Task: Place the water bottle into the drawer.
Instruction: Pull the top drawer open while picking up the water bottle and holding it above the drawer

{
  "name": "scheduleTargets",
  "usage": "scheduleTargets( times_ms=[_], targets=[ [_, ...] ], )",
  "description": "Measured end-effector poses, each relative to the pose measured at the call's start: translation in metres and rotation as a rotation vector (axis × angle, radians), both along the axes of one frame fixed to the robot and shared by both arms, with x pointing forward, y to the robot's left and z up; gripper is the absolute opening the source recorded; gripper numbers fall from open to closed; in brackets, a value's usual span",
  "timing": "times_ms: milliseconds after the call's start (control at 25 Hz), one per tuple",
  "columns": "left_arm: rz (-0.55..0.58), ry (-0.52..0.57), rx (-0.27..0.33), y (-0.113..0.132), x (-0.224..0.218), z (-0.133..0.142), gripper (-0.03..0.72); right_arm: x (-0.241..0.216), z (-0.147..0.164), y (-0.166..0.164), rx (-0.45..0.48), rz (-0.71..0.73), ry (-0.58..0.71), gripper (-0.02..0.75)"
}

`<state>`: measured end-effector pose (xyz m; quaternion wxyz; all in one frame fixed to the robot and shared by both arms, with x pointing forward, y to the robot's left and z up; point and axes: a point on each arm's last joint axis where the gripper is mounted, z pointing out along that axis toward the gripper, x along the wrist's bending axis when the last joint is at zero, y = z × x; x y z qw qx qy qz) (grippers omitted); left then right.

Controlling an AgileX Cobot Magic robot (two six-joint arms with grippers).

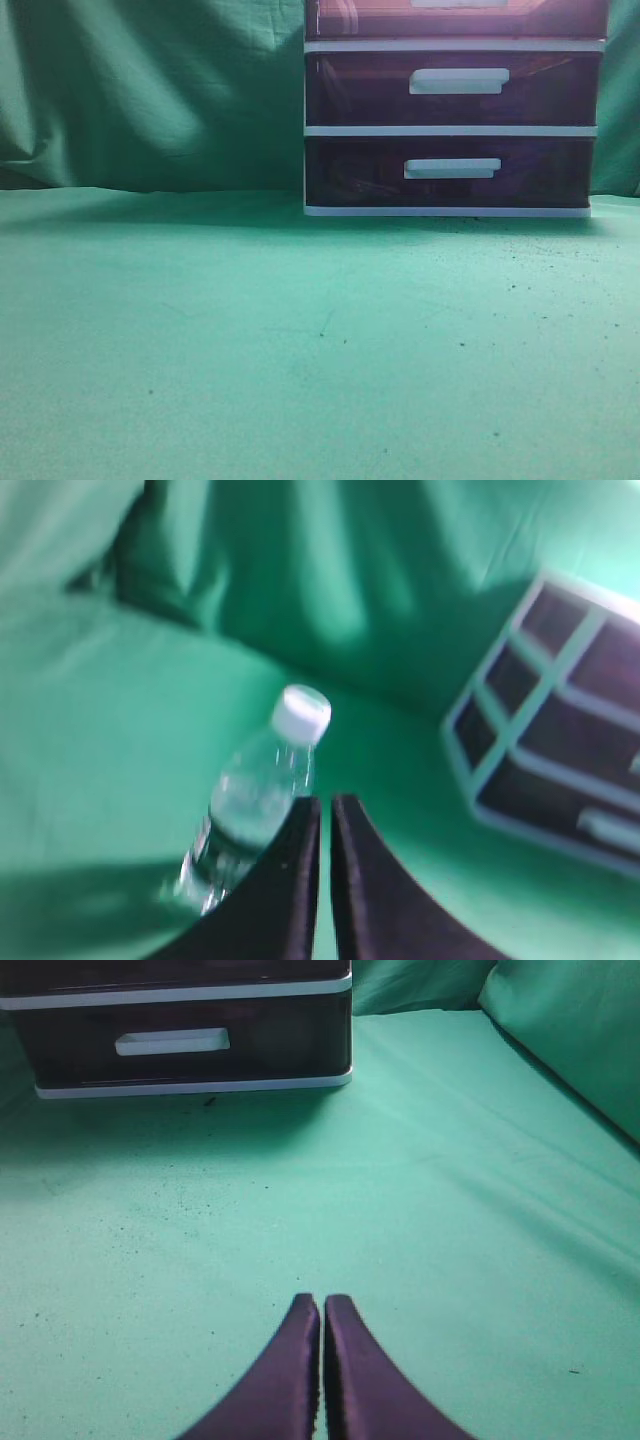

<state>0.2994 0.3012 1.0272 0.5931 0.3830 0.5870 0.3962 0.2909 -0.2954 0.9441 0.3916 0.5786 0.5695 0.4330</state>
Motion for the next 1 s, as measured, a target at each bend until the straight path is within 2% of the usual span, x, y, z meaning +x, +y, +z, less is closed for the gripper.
scheduleTargets(
  times_ms=[80, 160, 280, 560, 640, 720, 800, 840, 920, 1000],
  targets=[
    [-0.028, 0.162, 0.019, -0.002, 0.012, 0.007, 0.000, 0.000, 0.000, 0.000, 0.000, 0.000, 0.000, 0.000],
    [-0.052, 0.289, 0.068, -0.003, 0.025, 0.008, 0.000, 0.000, 0.000, 0.000, 0.000, 0.000, 0.000, 0.000],
    [-0.062, 0.399, 0.104, -0.002, 0.045, 0.004, 0.000, 0.000, 0.000, 0.000, 0.000, 0.000, 0.000, 0.000],
    [-0.049, 0.533, 0.097, 0.001, 0.078, -0.017, 0.000, 0.000, 0.000, 0.000, 0.000, 0.000, 0.000, 0.000],
    [-0.044, 0.540, 0.120, 0.003, 0.088, -0.019, 0.000, 0.000, 0.000, 0.000, 0.000, 0.000, 0.000, 0.000],
    [-0.053, 0.554, 0.158, 0.003, 0.097, -0.017, 0.095, 0.000, 0.000, 0.000, 0.000, 0.000, 0.000, 0.000],
    [-0.069, 0.577, 0.188, 0.003, 0.105, -0.014, 0.232, 0.000, 0.000, 0.000, 0.000, 0.000, 0.000, 0.000],
    [-0.081, 0.592, 0.199, 0.002, 0.107, -0.013, 0.345, 0.000, 0.000, 0.000, 0.000, 0.000, 0.000, 0.000],
    [-0.104, 0.602, 0.209, 0.000, 0.110, -0.009, 0.522, 0.000, 0.000, 0.000, 0.000, 0.000, 0.000, 0.000],
    [-0.125, 0.600, 0.228, -0.003, 0.112, -0.006, 0.633, 0.000, 0.000, 0.000, 0.000, 0.000, 0.000, 0.000]
  ],
)
